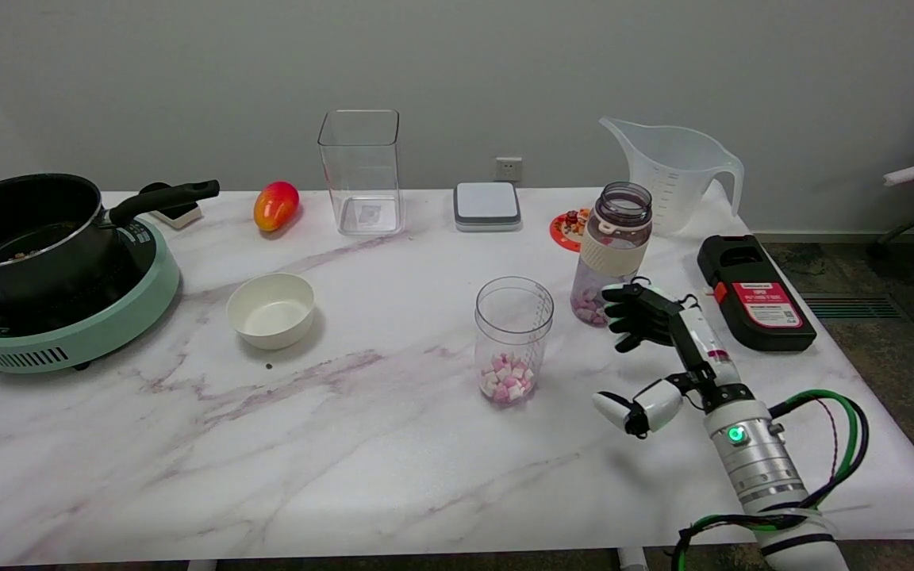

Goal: Pick up the transparent cup with candy inside.

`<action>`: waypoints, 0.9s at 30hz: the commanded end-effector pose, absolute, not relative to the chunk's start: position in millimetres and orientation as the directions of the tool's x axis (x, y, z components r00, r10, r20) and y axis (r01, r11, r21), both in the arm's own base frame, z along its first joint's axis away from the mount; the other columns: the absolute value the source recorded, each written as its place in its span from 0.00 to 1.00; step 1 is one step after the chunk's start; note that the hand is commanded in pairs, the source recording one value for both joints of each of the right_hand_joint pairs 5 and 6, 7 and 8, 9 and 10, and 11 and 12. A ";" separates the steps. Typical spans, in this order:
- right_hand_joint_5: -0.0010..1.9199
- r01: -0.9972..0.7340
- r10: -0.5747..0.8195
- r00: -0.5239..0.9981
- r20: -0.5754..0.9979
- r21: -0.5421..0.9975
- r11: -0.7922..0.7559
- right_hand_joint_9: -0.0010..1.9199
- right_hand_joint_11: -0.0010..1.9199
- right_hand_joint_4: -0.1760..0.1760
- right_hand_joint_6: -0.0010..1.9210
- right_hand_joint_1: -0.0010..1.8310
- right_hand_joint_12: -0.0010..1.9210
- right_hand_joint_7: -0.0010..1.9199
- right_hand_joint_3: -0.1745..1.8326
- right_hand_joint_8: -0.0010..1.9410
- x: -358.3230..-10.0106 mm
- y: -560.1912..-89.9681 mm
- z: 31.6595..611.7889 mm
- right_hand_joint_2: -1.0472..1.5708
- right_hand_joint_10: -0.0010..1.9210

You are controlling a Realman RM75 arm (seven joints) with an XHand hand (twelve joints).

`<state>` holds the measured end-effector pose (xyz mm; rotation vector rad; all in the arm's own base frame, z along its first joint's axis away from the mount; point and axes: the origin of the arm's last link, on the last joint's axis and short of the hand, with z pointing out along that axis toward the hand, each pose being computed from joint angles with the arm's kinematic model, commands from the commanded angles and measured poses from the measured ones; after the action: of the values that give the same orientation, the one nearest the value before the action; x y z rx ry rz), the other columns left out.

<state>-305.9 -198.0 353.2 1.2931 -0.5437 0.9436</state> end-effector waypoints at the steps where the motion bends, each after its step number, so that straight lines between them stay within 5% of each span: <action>1: 0.29 -0.862 0.171 0.486 0.857 0.502 -0.066 0.37 0.46 0.50 0.29 0.72 0.46 0.34 0.78 0.33 -292.0 -240.0 320.5 0.25 0.37; 27: 0.29 -0.871 0.048 0.483 0.874 0.485 -0.082 0.35 0.43 0.50 0.29 0.72 0.43 0.32 0.76 0.32 -288.6 -275.9 296.0 0.26 0.35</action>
<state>-292.4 -257.1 310.9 1.4082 -0.6995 0.9365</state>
